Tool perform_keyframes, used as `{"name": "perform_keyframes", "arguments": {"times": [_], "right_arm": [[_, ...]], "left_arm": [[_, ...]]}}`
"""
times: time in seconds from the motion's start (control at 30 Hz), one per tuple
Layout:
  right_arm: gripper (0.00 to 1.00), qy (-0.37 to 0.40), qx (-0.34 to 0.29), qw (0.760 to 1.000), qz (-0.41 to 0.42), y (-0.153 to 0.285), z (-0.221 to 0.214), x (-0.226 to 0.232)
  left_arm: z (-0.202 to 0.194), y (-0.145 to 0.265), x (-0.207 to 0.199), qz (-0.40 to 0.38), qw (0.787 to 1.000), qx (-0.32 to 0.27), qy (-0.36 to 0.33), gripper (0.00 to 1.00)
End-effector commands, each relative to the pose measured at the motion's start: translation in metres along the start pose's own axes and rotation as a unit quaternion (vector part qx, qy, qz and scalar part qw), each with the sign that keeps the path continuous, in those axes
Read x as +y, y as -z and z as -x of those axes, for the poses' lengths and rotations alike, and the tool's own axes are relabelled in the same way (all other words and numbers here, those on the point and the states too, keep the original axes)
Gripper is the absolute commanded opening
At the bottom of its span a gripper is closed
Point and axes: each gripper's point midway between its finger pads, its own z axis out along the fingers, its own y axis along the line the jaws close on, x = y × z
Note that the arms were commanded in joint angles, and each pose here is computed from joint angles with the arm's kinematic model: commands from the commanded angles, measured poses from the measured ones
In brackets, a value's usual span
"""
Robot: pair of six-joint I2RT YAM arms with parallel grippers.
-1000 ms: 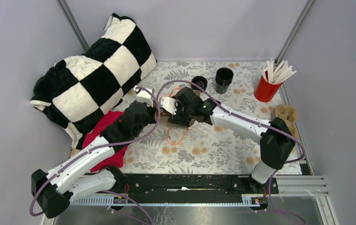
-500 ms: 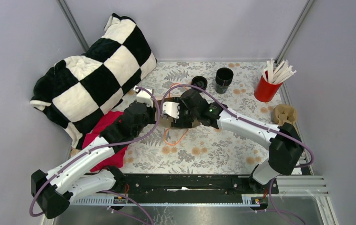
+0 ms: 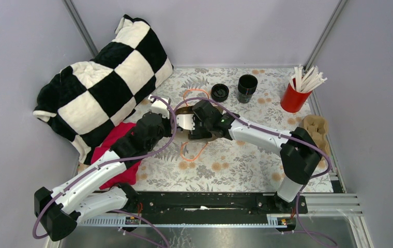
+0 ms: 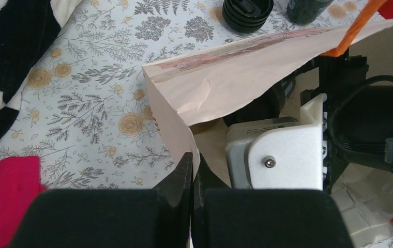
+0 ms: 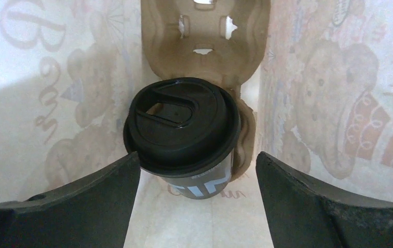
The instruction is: Pack the takeout coffee
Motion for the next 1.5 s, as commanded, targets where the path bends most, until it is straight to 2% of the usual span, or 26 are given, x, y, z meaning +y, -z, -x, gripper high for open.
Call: {"name": "perform_keyframes", "arguments": {"times": [0.0,0.27,0.7,0.83,1.1,1.47], "right_arm": [[0.89,0.016,0.016,0.999,-0.031,-0.001,0.003,-0.019],[0.93,0.045,0.041,0.998,0.025,-0.020,-0.010,0.004],[0.91,0.045,0.102,0.993,-0.031,-0.042,-0.029,-0.010],[0.90,0.034,0.086,0.995,-0.037,-0.051,-0.024,-0.008],[0.78,0.015,0.060,0.997,-0.052,-0.063,-0.010,-0.020],[0.60,-0.004,0.042,0.997,-0.061,-0.043,0.001,-0.034]], "left_arm": [[0.015,0.002,-0.007,-0.019,1.000,-0.020,0.003,0.00],[0.013,0.002,-0.008,-0.023,1.000,-0.015,-0.003,0.00],[0.012,0.002,-0.011,-0.030,0.999,-0.011,-0.004,0.00],[0.013,0.002,-0.013,-0.034,0.999,-0.011,-0.004,0.00],[0.012,0.003,-0.013,-0.036,0.999,-0.008,-0.006,0.00],[0.008,0.002,-0.009,-0.023,1.000,-0.004,0.004,0.00]]}}
